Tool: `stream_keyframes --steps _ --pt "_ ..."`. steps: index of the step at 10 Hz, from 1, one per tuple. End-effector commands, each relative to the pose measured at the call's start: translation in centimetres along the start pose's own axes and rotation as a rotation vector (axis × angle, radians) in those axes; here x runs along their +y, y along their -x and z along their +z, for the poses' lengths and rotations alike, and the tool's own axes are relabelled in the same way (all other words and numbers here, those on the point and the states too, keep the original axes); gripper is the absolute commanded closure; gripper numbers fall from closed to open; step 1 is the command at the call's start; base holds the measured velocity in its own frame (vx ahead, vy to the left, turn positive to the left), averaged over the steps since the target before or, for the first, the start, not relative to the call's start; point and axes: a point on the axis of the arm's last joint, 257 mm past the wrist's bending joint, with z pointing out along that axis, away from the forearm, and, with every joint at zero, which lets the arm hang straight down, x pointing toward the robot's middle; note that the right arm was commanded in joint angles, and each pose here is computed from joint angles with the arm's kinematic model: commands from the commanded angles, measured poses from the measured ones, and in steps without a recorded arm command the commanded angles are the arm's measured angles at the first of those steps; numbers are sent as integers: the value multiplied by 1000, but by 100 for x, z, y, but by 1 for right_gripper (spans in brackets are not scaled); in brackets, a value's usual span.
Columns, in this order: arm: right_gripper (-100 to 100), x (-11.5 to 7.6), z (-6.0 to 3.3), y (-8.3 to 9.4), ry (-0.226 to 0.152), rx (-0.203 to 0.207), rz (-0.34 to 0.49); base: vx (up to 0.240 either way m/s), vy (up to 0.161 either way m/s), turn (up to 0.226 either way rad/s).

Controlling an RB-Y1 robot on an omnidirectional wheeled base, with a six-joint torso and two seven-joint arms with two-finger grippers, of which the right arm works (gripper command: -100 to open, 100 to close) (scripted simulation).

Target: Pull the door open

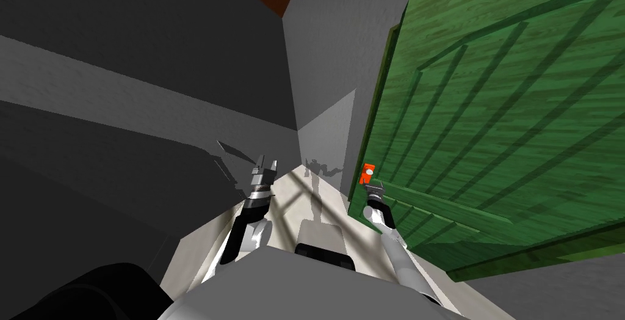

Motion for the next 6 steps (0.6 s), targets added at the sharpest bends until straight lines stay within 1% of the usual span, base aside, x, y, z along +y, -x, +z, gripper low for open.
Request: stream_keyframes --steps 1,3,5,6 --pt "-100 -82 7 -17 -2 -6 79 -63 -25 11" --pt "-100 -191 8 -47 -7 -13 175 -78 -25 19" --pt "-100 -283 8 -73 -10 -20 251 -79 -17 13" --pt "-100 -243 6 -66 -8 -17 223 -38 -8 3"
